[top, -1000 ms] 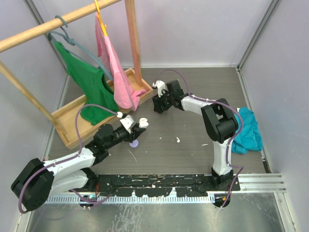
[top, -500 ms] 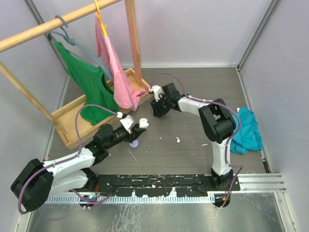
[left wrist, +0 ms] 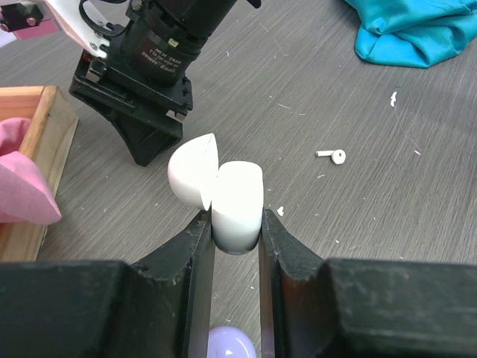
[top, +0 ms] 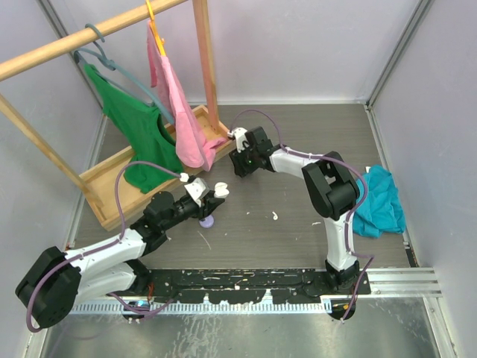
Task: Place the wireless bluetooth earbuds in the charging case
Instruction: Pick up the earbud from the center of the board.
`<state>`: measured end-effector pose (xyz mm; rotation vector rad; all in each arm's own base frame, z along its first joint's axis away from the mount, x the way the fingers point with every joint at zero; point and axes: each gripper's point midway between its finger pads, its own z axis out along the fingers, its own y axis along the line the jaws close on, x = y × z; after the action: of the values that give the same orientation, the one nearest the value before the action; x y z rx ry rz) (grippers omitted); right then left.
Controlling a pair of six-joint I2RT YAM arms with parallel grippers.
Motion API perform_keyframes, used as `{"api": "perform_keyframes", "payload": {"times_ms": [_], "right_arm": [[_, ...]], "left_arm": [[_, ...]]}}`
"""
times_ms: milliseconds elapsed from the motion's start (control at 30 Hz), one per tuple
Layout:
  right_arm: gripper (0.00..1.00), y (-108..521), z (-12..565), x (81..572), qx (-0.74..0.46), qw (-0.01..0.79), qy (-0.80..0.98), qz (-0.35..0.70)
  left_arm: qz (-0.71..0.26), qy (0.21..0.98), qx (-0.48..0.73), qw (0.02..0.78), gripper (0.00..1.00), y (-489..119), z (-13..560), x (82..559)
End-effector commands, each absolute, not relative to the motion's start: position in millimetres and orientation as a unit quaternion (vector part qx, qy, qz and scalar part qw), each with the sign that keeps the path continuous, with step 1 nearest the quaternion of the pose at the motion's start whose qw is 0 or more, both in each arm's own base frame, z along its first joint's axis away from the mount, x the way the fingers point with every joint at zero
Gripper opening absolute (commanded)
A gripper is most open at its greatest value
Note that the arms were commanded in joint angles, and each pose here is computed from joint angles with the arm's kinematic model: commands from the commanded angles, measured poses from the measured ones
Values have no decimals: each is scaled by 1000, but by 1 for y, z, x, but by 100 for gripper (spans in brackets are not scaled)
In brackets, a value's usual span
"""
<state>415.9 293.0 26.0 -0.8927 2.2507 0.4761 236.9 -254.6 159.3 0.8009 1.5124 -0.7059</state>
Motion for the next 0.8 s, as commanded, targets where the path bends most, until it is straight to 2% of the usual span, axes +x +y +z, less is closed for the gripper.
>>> {"api": "perform_keyframes", "payload": {"times_ms": [0,233,567,767], "right_arm": [[53,303,41,442,-292,375,865,160],[46,299,32,443,-274,373,879,112],[20,280,27,406,-285,329,897,78],[19,263,32,358,-289,286,911,71]], "left_arm": [[-309,625,337,633,0,-257,189,243],[-309,625,338,632,0,-258,188,244],[-316,621,338,632,0,-258,191,240],[-327,603,343,642,0,-258,198,233]]}}
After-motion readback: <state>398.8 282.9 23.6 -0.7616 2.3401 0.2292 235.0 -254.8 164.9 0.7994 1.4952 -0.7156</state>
